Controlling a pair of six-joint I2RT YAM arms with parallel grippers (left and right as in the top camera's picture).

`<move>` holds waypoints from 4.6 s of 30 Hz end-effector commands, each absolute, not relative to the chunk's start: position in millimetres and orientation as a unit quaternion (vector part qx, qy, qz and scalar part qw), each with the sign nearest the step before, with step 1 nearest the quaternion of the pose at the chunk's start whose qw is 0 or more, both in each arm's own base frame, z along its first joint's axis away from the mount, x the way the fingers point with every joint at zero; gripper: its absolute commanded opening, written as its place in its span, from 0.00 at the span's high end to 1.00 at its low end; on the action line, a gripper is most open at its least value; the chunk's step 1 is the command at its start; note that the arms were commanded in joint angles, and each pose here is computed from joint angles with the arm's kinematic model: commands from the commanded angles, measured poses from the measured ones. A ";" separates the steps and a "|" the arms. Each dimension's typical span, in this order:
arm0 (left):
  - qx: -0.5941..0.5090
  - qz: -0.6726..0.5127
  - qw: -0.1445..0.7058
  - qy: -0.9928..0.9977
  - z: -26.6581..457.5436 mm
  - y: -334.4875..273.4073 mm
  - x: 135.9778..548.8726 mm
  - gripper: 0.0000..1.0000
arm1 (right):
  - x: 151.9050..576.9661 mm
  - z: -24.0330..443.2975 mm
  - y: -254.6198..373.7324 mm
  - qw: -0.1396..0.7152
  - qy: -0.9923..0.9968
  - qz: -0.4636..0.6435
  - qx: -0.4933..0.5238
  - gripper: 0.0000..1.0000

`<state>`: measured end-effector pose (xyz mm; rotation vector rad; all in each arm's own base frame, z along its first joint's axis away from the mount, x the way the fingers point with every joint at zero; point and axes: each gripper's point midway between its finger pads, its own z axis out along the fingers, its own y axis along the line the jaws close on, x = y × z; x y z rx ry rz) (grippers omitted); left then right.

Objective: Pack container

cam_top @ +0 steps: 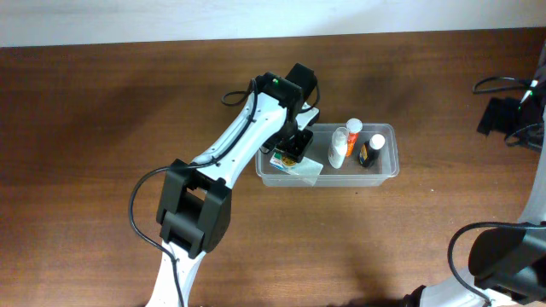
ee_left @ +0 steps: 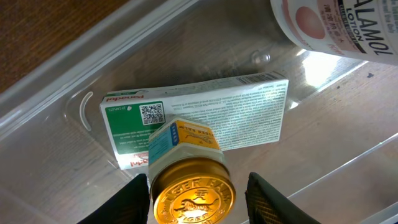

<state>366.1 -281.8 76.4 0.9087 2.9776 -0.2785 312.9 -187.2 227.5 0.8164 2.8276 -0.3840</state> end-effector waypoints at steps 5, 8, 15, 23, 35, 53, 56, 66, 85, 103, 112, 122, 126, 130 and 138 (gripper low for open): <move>0.293 -0.092 0.016 0.952 75.8 -287.6 370.2 0.39 | 310.8 229.9 -187.8 0.089 0.947 -0.133 0.278 0.02; 0.292 -0.066 0.046 0.953 90.4 -283.3 384.3 0.30 | 310.8 229.9 -187.8 0.089 0.947 -0.133 0.278 0.02; 0.280 -0.001 0.139 0.950 161.1 -266.7 418.8 0.13 | 310.8 229.9 -187.8 0.089 0.947 -0.133 0.278 0.02; 0.195 -0.001 0.196 0.961 246.1 -229.0 418.6 0.03 | 310.8 229.9 -187.8 0.089 0.947 -0.133 0.278 0.02; 0.148 -0.051 0.275 0.949 333.8 -204.1 386.1 0.01 | 310.8 229.9 -187.8 0.089 0.947 -0.133 0.278 0.02; 0.102 -0.008 0.265 0.959 354.1 -126.9 265.0 0.01 | 310.8 229.9 -187.8 0.089 0.947 -0.133 0.278 0.02; 0.056 0.037 0.275 0.959 347.5 -92.1 244.9 0.01 | 310.8 229.9 -187.8 0.089 0.947 -0.133 0.278 0.02; 0.020 0.046 0.294 0.954 345.4 -63.2 214.9 0.01 | 310.8 229.9 -187.8 0.089 0.947 -0.133 0.278 0.02; 0.099 0.048 0.300 0.948 298.7 -82.7 236.1 0.01 | 310.8 229.9 -187.8 0.089 0.947 -0.133 0.278 0.02; 0.126 0.008 0.554 0.823 217.8 -39.6 253.8 0.01 | 310.8 229.9 -187.8 0.089 0.947 -0.133 0.278 0.02; 0.075 0.037 0.633 0.770 213.6 -12.8 247.9 0.00 | 310.8 229.9 -187.8 0.089 0.947 -0.133 0.278 0.02; 0.047 0.057 0.722 0.688 239.0 -0.2 239.1 0.01 | 310.8 229.9 -187.8 0.089 0.947 -0.133 0.278 0.02; 0.033 0.069 0.747 0.660 244.3 7.3 233.0 0.01 | 310.8 229.9 -187.8 0.089 0.947 -0.133 0.278 0.02; 0.031 0.071 0.758 0.648 247.9 8.2 232.7 0.01 | 310.8 229.9 -187.8 0.089 0.947 -0.133 0.278 0.02; 0.032 0.071 0.745 0.663 224.3 8.3 239.1 0.01 | 310.8 229.9 -187.8 0.089 0.947 -0.133 0.278 0.02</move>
